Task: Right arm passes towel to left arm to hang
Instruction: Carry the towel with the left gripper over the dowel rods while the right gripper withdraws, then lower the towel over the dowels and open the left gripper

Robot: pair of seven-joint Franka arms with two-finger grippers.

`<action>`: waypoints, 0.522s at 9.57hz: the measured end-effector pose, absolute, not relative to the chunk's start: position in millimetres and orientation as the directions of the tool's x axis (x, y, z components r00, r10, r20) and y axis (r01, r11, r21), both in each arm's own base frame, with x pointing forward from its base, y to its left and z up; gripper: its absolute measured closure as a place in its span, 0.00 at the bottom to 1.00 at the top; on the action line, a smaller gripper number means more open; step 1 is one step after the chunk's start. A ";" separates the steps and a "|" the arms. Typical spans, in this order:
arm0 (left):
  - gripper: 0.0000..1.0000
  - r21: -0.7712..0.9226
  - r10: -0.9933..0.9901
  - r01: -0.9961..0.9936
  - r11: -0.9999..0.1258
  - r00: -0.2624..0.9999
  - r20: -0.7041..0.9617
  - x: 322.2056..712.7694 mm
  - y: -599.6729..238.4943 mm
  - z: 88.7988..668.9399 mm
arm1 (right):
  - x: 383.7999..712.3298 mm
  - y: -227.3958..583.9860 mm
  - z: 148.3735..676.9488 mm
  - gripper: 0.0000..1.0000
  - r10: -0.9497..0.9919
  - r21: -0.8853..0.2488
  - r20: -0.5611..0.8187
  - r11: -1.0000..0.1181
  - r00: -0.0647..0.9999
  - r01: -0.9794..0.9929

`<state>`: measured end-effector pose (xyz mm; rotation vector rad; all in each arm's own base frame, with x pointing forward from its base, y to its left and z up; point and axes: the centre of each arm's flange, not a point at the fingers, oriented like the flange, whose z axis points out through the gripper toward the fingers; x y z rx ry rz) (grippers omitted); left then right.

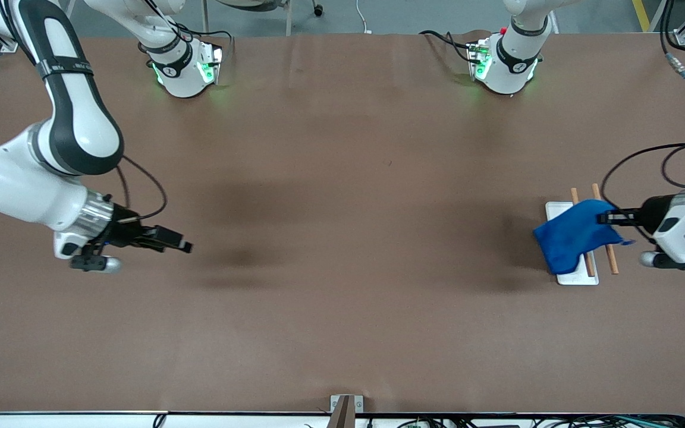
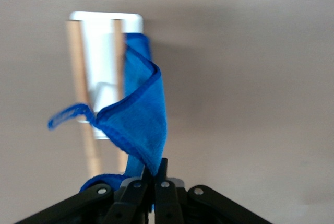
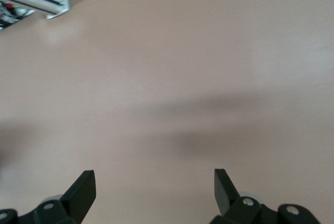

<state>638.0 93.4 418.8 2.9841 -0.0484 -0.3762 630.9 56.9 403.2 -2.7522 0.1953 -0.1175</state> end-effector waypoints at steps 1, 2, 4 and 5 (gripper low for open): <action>0.98 0.120 -0.089 -0.065 -0.991 0.974 -0.208 639.9 115.5 419.1 | 626.7 29.0 422.0 0.00 -0.134 -0.297 0.066 -0.949 0.989 -0.109; 0.98 0.118 -0.106 -0.084 -0.989 0.976 -0.191 639.9 135.6 415.3 | 619.5 0.8 446.9 0.00 -0.127 -0.226 0.077 -0.968 0.989 -0.106; 0.98 0.103 -0.145 -0.127 -0.987 0.970 -0.196 638.0 158.7 407.4 | 594.4 -34.5 503.1 0.00 -0.122 -0.136 0.086 -0.985 0.989 -0.109; 0.98 0.096 -0.154 -0.137 -0.986 0.967 -0.201 635.8 169.7 404.6 | 580.0 -38.8 531.2 0.00 -0.114 -0.118 0.074 -0.987 0.991 -0.105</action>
